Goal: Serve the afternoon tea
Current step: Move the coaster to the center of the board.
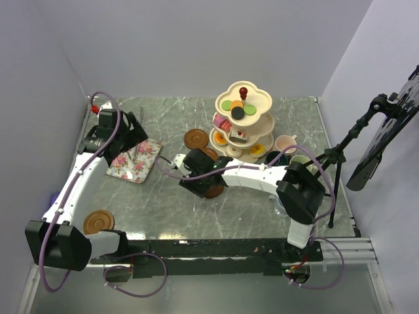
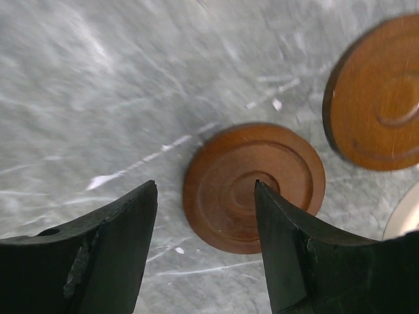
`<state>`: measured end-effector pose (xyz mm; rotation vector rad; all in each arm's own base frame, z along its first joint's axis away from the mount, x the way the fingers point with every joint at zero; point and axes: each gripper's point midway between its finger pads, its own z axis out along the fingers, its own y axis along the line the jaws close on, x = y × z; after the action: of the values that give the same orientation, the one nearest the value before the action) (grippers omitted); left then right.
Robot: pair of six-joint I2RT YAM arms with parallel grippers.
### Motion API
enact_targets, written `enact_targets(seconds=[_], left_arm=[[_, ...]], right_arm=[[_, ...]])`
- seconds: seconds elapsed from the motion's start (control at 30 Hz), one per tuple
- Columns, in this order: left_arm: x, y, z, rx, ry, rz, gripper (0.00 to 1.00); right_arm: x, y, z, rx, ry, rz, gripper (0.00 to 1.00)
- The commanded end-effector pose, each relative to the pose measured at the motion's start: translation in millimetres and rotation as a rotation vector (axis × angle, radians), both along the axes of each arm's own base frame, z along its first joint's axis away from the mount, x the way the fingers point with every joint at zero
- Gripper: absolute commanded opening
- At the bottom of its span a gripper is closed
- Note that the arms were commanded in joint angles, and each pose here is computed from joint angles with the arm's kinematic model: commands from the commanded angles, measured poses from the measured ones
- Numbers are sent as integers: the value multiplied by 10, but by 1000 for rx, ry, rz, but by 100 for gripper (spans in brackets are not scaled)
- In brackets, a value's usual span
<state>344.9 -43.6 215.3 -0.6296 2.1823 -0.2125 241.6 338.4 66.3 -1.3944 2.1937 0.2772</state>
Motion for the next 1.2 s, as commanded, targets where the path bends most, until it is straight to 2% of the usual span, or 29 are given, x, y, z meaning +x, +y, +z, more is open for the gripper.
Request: enact_targets(seconds=[0.0, 0.3, 0.43, 0.57, 0.93, 1.17], left_arm=[[-24, -27, -81, -25, 12, -16, 100], [11, -39, -111, -29, 24, -23, 100], [0, -17, -104, -28, 21, -15, 100], [-27, 1, -81, -38, 11, -2, 100], [-226, 54, -219, -57, 35, 40, 100], [-483, 155, -540, -74, 128, 109, 100]], right_arm=[[88, -130, -210, -57, -45, -62, 68], [49, -136, -446, -87, -5, -64, 65], [161, -357, -548, -170, -11, -157, 57], [235, -598, -543, -200, -24, -253, 54], [456, -875, -477, -215, -69, -341, 53], [609, -890, -433, -203, -87, -348, 54]])
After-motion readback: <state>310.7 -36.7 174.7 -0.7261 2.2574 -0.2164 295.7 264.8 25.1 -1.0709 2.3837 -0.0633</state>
